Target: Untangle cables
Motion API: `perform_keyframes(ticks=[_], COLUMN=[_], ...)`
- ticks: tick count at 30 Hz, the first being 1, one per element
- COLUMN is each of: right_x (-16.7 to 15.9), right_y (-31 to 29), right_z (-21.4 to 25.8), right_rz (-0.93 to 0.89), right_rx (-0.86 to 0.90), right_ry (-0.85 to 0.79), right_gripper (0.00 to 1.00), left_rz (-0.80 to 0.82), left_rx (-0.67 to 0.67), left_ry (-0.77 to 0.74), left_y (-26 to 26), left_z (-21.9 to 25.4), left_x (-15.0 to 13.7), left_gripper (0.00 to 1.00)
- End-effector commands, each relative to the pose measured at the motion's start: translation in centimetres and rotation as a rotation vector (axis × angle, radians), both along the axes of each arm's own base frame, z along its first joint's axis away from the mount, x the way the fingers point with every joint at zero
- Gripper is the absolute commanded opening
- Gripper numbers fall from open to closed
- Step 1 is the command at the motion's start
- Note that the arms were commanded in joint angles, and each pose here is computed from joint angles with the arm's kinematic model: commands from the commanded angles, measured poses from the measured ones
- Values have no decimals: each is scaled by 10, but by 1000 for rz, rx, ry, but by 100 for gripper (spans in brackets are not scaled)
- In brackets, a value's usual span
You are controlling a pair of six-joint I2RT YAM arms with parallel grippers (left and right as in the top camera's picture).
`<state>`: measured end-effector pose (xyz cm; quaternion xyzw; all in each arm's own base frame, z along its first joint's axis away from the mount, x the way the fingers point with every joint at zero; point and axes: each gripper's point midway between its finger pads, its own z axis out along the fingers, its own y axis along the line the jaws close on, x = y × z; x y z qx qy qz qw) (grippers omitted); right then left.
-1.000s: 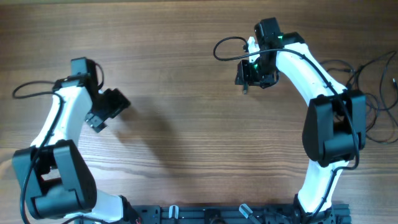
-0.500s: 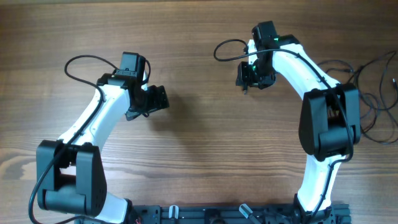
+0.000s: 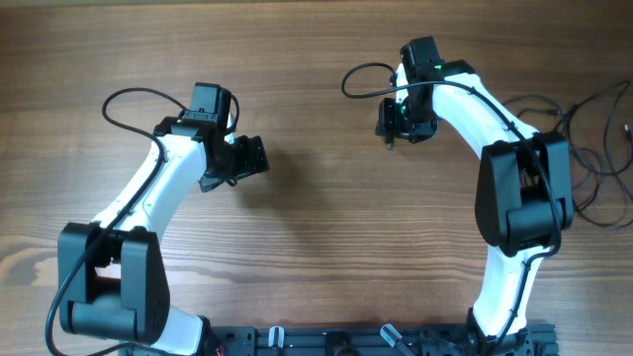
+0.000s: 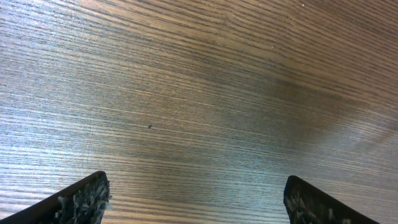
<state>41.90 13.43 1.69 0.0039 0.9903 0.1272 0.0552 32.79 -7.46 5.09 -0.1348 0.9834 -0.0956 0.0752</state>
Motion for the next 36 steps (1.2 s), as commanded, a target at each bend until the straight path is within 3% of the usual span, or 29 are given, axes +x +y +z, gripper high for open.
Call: perform_keyframes(ticks=[1, 9, 10, 14, 17, 28, 32, 36], right_x=[-7, -19, -20, -20, -21, -21, -13, -4], right_y=[-3, -3, -2, 0, 2, -17, -65, -142], right_z=[-17, -33, -33, -33, -33, -25, 10, 77], right_rz=[-18, -60, -58, -56, -54, -33, -109, -265], right_rx=[-26, -25, -26, -18, -8, -51, -169, -281], right_ry=[36, 68, 68, 71, 75, 76, 36, -116], right_gripper=[51, 51, 47, 15, 5, 4, 4, 4], left_rz=[-23, -23, -23, -23, -23, -24, -23, -23], left_rx=[-3, -3, -3, -3, -3, -2, -2, -2], left_ry=[-17, -17, -17, -17, -17, -9, -6, -6], left_y=[-2, -2, -2, -2, -2, -2, -1, -1], left_z=[5, 5, 5, 5, 5, 5, 4, 4], left_x=[0, 0, 0, 0, 0, -2, -3, -3], left_gripper=[92, 92, 92, 93, 92, 92, 93, 93])
